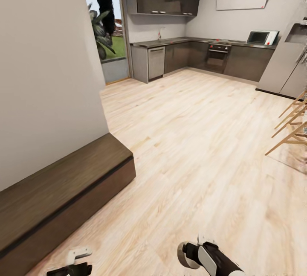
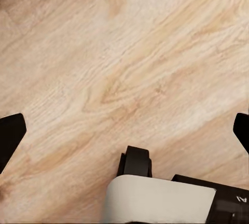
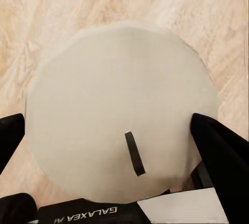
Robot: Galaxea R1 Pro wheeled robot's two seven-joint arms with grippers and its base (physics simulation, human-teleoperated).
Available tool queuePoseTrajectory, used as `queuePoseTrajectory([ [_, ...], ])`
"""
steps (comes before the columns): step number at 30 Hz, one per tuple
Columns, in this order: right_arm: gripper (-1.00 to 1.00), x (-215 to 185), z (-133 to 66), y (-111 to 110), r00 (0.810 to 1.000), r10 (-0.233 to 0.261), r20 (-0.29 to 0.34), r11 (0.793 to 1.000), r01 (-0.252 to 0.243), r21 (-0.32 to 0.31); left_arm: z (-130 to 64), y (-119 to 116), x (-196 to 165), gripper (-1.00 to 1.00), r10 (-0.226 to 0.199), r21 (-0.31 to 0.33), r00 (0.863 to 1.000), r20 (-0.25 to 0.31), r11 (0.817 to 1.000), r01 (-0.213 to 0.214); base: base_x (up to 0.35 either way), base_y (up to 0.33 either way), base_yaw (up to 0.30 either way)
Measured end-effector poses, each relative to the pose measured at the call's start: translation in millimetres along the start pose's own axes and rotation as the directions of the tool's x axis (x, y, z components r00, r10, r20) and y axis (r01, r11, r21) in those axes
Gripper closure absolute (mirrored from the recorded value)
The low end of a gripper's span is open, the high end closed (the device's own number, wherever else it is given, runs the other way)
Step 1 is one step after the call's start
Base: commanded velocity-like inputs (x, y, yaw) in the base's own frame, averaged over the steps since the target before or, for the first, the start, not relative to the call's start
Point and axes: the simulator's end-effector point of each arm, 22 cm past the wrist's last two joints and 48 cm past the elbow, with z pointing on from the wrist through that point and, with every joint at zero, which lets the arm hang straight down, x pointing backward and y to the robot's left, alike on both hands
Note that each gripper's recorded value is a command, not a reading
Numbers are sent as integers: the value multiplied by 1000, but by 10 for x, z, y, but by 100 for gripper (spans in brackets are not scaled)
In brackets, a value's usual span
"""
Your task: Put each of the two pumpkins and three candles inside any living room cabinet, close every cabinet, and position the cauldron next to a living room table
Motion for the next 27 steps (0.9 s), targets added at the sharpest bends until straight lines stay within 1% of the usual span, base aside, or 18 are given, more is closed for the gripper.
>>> queuePoseTrajectory([
  [3,100,202,-12,-92,1000,5,-19,1000,-4,15,29,29,162,-100,43,-30,999,-20,999,-43,0,0,-159],
  [5,100,239,-32,-123,1000,7,-17,1000,-7,20,17,-23,226,-100,57,-31,998,-30,998,-58,0,0,-161],
  [9,100,286,-75,-184,1000,17,-11,999,-17,30,-41,-81,208,-100,78,-34,996,-29,996,-79,0,0,-163],
  [13,100,307,-125,-229,1000,25,-13,999,-24,39,-98,-99,187,-100,85,-34,996,-30,996,-86,0,0,-165],
  [15,100,270,-115,-330,1000,23,1,998,-23,53,-93,-112,198,-100,84,-32,996,-33,996,-85,0,0,-161],
  [17,100,256,-107,-365,999,31,9,998,-31,57,-88,-116,210,-100,84,-30,996,-36,996,-85,0,0,-137],
  [23,100,228,-98,-409,999,32,22,997,-34,62,-81,-123,226,-100,85,-29,996,-40,996,-86,61,0,-33],
  [27,100,211,-97,-499,999,32,25,997,-33,74,-80,-126,227,-100,86,-28,995,-40,996,-87,27,0,-75],
])
